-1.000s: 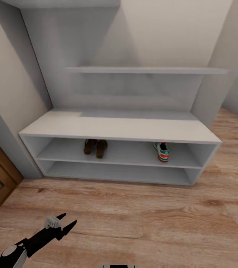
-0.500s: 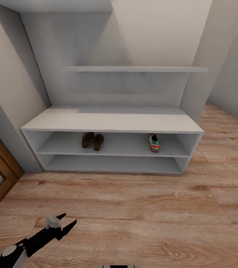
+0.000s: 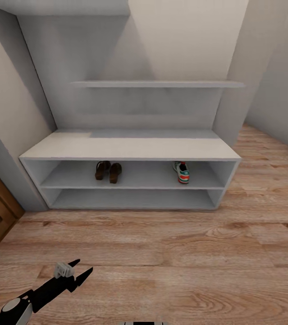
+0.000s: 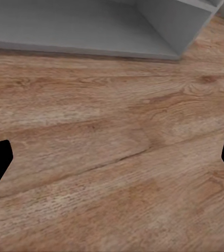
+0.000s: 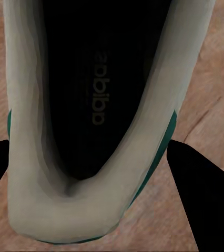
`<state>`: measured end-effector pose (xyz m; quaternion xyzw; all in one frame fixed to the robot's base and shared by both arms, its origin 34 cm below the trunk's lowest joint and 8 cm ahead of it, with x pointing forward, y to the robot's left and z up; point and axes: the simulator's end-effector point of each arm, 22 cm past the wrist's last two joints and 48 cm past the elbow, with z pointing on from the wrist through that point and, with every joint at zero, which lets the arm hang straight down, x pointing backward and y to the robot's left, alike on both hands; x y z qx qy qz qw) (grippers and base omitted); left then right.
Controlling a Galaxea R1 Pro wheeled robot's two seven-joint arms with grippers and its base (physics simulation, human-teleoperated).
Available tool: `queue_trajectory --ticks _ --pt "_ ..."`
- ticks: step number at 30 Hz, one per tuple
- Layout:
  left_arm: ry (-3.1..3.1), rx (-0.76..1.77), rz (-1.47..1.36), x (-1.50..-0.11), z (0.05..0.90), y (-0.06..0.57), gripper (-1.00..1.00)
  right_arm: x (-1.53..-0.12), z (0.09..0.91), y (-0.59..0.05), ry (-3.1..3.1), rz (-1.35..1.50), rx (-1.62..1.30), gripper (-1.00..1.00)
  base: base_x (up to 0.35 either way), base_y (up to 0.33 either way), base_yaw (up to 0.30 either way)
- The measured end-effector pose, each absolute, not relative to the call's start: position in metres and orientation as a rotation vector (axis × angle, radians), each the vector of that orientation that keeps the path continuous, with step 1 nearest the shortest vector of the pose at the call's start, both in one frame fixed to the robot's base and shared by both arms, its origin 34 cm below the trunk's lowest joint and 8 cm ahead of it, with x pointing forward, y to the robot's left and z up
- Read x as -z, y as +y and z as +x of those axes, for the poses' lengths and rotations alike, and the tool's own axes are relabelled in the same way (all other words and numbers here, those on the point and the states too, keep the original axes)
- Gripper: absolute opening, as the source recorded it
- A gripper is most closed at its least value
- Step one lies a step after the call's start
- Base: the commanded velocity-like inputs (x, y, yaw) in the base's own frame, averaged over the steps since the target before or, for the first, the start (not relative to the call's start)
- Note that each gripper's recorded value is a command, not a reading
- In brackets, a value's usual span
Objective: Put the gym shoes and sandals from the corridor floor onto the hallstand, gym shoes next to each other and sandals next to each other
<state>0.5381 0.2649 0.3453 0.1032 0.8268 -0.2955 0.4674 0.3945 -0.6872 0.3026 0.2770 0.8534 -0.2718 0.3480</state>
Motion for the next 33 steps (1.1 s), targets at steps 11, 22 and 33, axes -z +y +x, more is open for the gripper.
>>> queue_trajectory --ticks 11,22,33 --pt "2.041 0.731 0.256 -0.341 0.529 0.266 1.0 -0.243 0.505 -0.411 2.318 0.204 0.231 -1.0 0.0 0.0 0.0" --pt "2.024 0.808 0.304 -0.345 0.515 0.256 1.0 -0.221 0.513 -0.219 2.529 -0.061 -0.06 -1.0 0.0 0.0 0.0" --pt "1.95 1.015 0.418 -0.365 0.482 0.237 1.0 -0.284 0.617 -0.17 2.522 -0.115 0.004 -1.0 0.0 0.0 0.0"
